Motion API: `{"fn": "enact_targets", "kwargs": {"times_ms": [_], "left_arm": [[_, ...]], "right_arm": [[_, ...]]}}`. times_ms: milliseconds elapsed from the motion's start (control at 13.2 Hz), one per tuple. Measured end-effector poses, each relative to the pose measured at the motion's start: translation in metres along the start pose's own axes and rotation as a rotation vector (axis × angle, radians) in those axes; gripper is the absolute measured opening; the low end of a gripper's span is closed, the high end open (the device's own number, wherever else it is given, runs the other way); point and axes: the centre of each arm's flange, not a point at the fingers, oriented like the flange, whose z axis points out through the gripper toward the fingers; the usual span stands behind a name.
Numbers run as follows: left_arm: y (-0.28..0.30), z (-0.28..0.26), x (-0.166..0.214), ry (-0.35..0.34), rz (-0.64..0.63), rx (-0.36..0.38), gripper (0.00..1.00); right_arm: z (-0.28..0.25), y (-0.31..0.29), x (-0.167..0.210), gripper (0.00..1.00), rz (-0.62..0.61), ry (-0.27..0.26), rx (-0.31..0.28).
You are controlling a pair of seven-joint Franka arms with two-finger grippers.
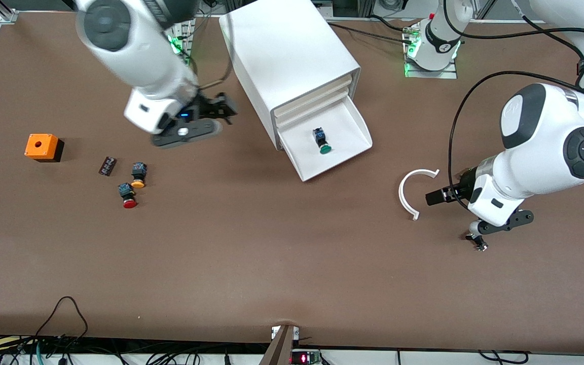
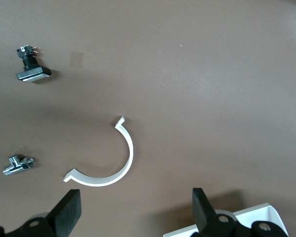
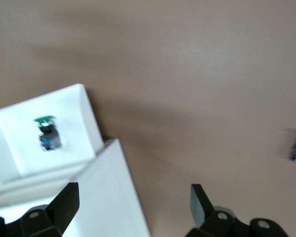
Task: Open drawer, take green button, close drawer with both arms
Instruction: 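Reach the right gripper into the drawer while the left gripper withdraws, then grasp the green push button in the drawer with the right gripper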
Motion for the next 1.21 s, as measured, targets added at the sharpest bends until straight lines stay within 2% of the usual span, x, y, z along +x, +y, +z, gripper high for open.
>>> {"fn": "enact_targets", "kwargs": {"times_ms": [151,302,528,755,1208], "left_arm": [[-0.008,-0.001,0.004,0.009,-0.007,0.016,0.99],[-0.013,-0.003,0.005,0.013,-0.011,0.024,0.99],[-0.013,-0.001,0.004,0.008,-0.01,0.031,0.99],[-0.012,0.002,0.001,0.008,-0.001,0.085,0.99],[-0.01,0.003,0.0,0.006,-0.004,0.091,0.99]], "right_arm": [[0.027,-0.05,0.0,1.0,0.034,0.011,-0.007],[0.063,-0.099,-0.003,1.0,0.073,0.05,-0.027],[0.124,-0.159,-0.016,1.0,0.033,0.11,-0.073],[0.165,-0.194,-0.022,1.0,0.008,0.128,-0.106],[0.234,-0.231,-0.036,1.0,-0.015,0.137,-0.176]]}}
